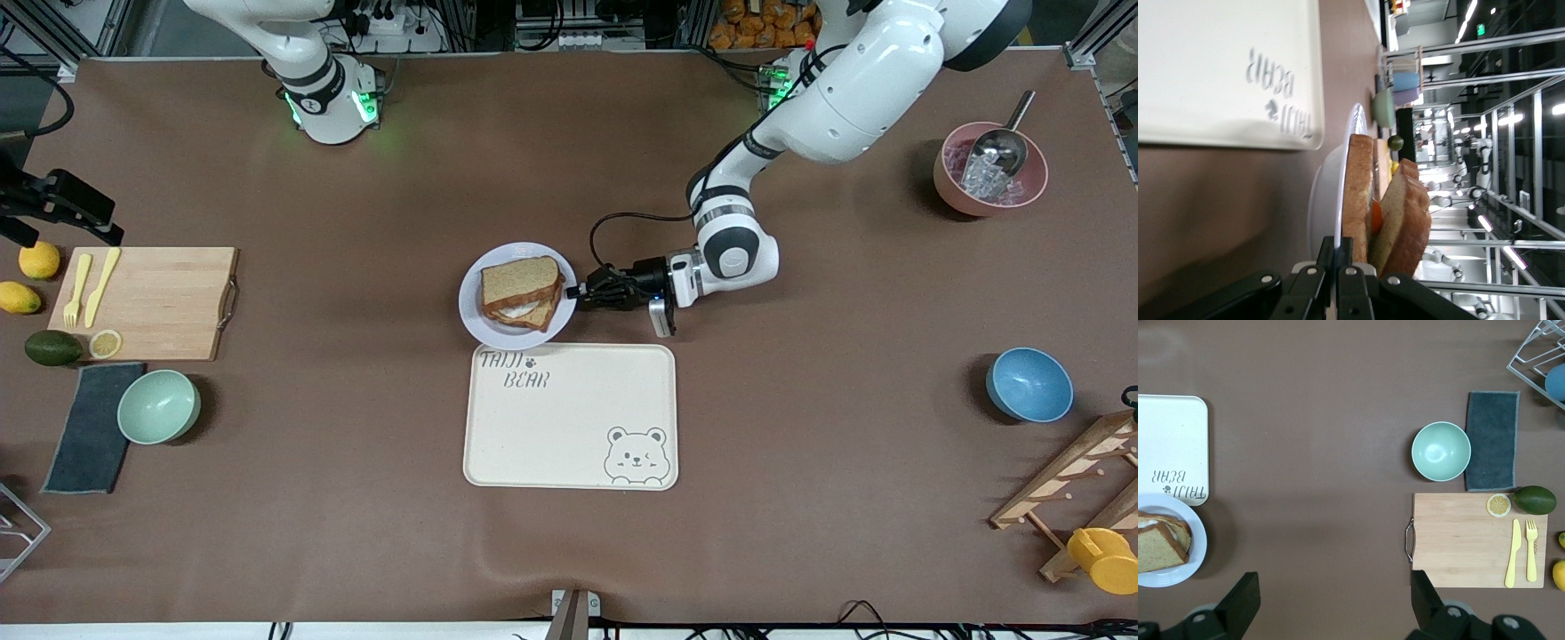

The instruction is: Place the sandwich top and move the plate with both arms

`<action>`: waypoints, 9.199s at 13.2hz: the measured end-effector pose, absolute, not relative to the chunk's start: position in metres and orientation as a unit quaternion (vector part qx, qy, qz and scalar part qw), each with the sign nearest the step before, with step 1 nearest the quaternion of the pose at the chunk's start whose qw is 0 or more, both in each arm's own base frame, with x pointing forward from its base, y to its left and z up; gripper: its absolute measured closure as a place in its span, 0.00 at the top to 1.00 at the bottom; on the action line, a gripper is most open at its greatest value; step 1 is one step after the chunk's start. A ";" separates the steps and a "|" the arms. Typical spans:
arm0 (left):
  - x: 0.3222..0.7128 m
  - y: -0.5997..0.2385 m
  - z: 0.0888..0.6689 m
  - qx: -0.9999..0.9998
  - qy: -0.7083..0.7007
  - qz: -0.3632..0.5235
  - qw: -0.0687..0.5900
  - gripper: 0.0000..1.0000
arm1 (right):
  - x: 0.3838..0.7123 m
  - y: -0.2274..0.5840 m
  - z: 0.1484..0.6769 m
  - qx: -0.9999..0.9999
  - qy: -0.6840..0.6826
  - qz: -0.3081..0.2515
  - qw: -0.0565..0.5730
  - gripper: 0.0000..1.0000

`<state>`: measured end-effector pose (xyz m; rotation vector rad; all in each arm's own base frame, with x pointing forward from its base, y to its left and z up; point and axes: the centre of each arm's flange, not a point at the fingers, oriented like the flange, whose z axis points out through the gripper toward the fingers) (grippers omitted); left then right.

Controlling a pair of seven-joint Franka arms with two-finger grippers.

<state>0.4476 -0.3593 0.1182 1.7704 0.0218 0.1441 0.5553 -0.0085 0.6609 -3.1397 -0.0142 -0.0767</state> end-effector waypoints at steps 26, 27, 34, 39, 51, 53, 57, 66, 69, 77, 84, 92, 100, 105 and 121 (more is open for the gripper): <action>0.579 -0.214 0.108 0.779 0.094 0.155 0.601 0.04 | 0.558 -0.012 0.654 -1.000 -0.002 -0.017 0.001 1.00; 0.581 -0.215 0.104 0.778 0.095 0.155 0.601 0.04 | 0.558 -0.012 0.654 -1.000 -0.002 -0.017 0.001 1.00; 0.585 -0.221 0.087 0.777 0.099 0.151 0.603 0.04 | 0.559 -0.012 0.653 -1.000 -0.002 -0.016 0.001 1.00; 0.591 -0.210 0.087 0.789 0.105 0.133 0.591 0.58 | 0.561 -0.013 0.650 -1.000 -0.001 -0.013 0.001 1.00; 0.612 -0.208 0.143 0.819 0.124 0.075 0.556 1.00 | 0.561 -0.013 0.649 -1.000 0.000 -0.012 0.001 1.00; 0.617 -0.208 0.161 0.831 0.106 0.064 0.542 1.00 | 0.561 -0.013 0.649 -1.000 0.000 -0.012 0.001 1.00; 0.632 -0.184 0.199 0.884 0.051 0.031 0.463 1.00 | 0.561 -0.013 0.649 -1.000 0.000 -0.012 0.001 1.00; 0.676 -0.133 0.300 0.971 -0.119 -0.030 0.207 1.00 | 0.562 -0.013 0.647 -1.000 0.000 -0.010 0.001 1.00; 0.687 -0.124 0.355 0.974 -0.172 -0.064 0.131 1.00 | 0.562 -0.013 0.647 -1.000 0.000 -0.009 0.001 1.00; 0.653 -0.100 0.510 0.986 -0.159 -0.045 -0.027 1.00 | 0.562 -0.013 0.645 -1.000 0.000 -0.007 0.001 1.00; 0.599 -0.105 0.604 0.998 -0.015 -0.021 -0.063 1.00 | 0.562 -0.013 0.644 -1.000 0.000 -0.006 0.001 1.00; 0.588 -0.108 0.614 0.997 0.005 -0.014 -0.075 1.00 | 0.562 -0.013 0.644 -1.000 0.000 -0.006 0.001 1.00; 0.546 -0.041 0.636 0.998 0.048 -0.016 -0.033 1.00 | 0.562 -0.013 0.644 -1.000 0.000 -0.006 0.001 1.00; 0.538 -0.043 0.635 0.998 0.043 -0.020 -0.034 1.00 | 0.562 -0.013 0.644 -1.000 0.000 -0.006 0.001 1.00; 0.536 -0.033 0.639 0.999 -0.007 -0.017 -0.032 1.00 | 0.562 -0.013 0.644 -1.000 0.000 -0.006 0.001 1.00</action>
